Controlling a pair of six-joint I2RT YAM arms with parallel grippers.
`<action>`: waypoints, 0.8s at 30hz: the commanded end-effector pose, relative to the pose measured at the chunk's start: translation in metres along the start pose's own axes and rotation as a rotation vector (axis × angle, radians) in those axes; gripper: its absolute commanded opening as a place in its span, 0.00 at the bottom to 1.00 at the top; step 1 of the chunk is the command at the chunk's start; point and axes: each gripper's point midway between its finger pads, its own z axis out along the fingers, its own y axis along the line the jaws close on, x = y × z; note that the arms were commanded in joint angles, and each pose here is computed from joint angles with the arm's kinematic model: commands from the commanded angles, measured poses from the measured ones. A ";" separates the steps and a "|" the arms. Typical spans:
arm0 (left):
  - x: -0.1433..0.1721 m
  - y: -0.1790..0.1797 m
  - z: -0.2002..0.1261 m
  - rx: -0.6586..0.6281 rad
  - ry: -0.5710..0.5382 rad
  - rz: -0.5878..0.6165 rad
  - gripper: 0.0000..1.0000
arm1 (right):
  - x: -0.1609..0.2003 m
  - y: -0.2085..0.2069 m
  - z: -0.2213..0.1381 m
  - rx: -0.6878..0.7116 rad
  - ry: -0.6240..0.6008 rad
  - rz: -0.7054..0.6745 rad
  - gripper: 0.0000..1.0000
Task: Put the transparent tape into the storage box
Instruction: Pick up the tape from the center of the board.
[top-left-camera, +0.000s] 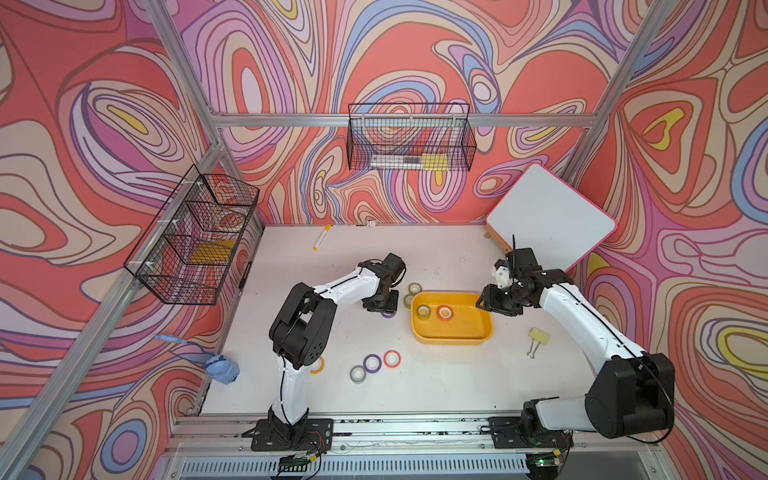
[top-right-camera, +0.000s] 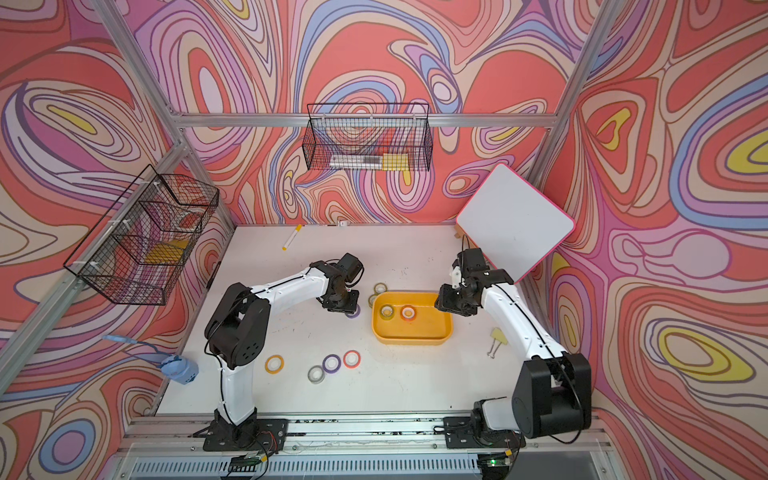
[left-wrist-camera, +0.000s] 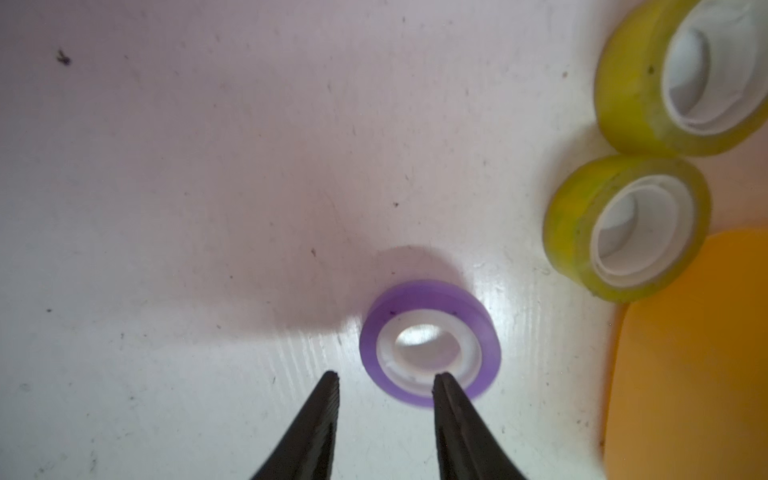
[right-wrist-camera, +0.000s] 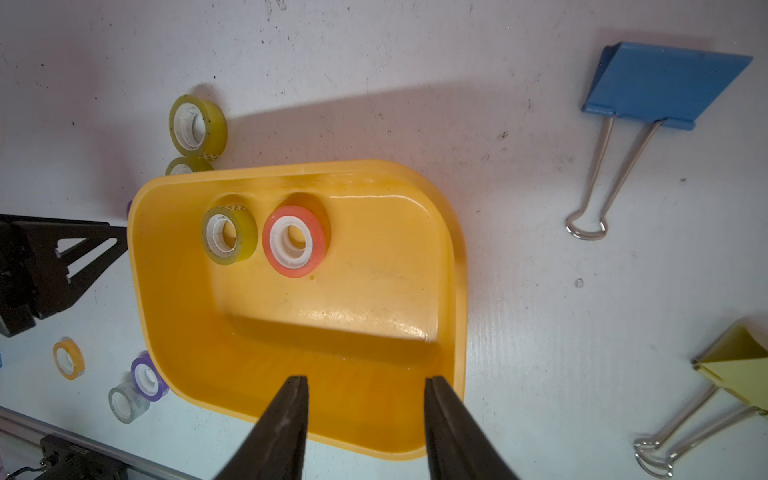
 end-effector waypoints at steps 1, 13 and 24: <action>-0.009 -0.002 0.002 0.014 -0.022 -0.021 0.43 | -0.002 0.001 -0.006 0.008 -0.014 -0.004 0.47; 0.004 0.006 0.026 -0.036 0.057 -0.013 0.37 | -0.002 0.000 -0.007 0.012 -0.013 -0.004 0.46; 0.012 0.015 0.030 -0.085 0.102 -0.010 0.31 | -0.001 -0.001 -0.007 0.018 -0.009 -0.010 0.46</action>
